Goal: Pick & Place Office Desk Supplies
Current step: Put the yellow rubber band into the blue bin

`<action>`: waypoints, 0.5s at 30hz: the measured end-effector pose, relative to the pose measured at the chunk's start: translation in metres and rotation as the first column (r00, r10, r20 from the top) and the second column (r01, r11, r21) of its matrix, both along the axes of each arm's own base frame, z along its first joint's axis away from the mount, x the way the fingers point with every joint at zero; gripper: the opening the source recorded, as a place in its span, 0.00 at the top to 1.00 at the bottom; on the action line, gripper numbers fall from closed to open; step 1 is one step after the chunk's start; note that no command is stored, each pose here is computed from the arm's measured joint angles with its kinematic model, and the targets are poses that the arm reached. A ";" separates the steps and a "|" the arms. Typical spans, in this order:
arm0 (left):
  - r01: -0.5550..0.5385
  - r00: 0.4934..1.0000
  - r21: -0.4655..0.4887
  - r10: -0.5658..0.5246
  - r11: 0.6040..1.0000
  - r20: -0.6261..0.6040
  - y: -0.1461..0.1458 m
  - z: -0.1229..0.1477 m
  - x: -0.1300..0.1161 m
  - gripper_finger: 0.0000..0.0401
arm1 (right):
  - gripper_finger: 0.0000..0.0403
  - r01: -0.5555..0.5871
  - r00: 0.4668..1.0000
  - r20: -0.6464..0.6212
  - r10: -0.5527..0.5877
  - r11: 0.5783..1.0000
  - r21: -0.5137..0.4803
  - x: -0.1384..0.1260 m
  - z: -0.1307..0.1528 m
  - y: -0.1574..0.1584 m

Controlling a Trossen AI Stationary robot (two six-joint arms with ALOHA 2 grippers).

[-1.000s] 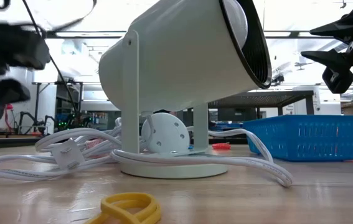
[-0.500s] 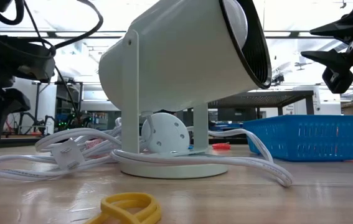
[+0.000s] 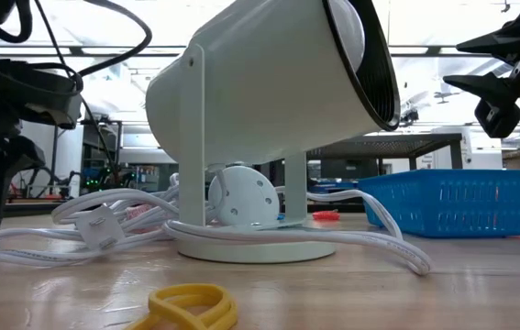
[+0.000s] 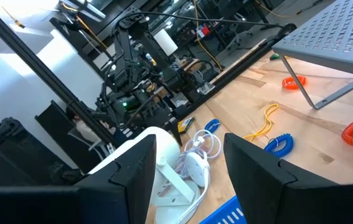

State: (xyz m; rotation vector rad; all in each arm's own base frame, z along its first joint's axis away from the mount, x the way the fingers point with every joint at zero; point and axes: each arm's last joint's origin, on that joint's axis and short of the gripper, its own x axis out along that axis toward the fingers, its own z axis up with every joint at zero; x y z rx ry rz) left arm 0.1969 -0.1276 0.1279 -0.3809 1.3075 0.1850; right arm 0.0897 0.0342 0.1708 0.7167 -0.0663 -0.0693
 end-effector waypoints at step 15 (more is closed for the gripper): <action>0.045 0.997 0.048 -0.048 0.998 0.057 -0.018 0.000 -0.012 0.57 | 0.54 0.000 1.000 0.000 0.000 1.000 0.000 0.000 0.000 0.000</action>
